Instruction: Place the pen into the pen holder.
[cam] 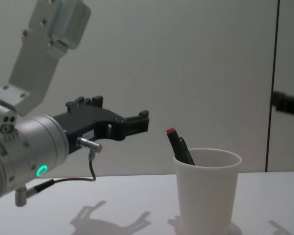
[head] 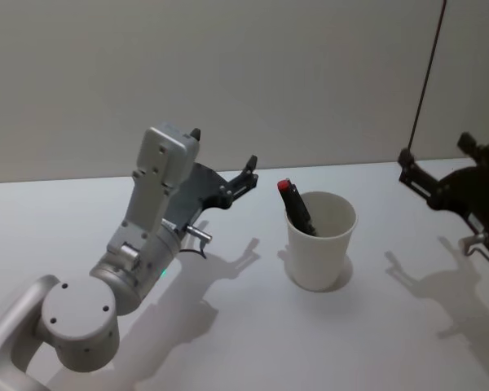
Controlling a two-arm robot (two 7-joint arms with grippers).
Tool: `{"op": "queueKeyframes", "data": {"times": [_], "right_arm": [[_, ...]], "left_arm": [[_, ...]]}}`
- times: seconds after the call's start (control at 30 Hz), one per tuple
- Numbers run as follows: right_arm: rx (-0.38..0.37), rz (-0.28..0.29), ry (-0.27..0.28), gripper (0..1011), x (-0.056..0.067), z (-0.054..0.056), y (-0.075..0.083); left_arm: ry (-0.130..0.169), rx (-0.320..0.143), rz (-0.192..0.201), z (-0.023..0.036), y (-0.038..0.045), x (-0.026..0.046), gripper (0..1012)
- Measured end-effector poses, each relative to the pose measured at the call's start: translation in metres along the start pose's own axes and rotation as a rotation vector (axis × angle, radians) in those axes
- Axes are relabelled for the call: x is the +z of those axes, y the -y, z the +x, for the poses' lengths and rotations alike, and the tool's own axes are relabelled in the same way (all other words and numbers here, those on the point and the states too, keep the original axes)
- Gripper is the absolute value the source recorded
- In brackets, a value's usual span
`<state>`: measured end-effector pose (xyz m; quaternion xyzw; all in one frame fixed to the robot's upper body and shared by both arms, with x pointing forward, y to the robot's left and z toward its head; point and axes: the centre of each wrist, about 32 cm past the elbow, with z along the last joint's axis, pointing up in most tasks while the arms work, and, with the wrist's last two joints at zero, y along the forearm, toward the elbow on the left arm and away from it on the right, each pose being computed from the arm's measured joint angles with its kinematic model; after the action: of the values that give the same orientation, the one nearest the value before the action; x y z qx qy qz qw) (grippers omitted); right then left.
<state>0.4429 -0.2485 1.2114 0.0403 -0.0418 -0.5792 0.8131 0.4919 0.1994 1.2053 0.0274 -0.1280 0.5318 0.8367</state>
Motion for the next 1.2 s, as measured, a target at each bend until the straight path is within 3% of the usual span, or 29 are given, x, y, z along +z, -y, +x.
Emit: {"op": "queueKeyframes", "data": {"times": [0.3, 0.43, 1.2], "right_arm": [[0.007, -0.046, 0.018, 1002, -0.019, -0.009, -0.001], [0.008, -0.053, 0.02, 1002, -0.022, -0.01, -0.001], [0.009, -0.054, 0.021, 1002, -0.023, -0.011, -0.001]], "left_arm": [[0.0, -0.003, 0.004, -0.0011, 0.0005, -0.0007, 1001], [0.0, -0.003, 0.004, -0.0011, 0.0005, -0.0007, 1001], [-0.001, -0.002, 0.004, -0.001, 0.0005, -0.0007, 1001]]}}
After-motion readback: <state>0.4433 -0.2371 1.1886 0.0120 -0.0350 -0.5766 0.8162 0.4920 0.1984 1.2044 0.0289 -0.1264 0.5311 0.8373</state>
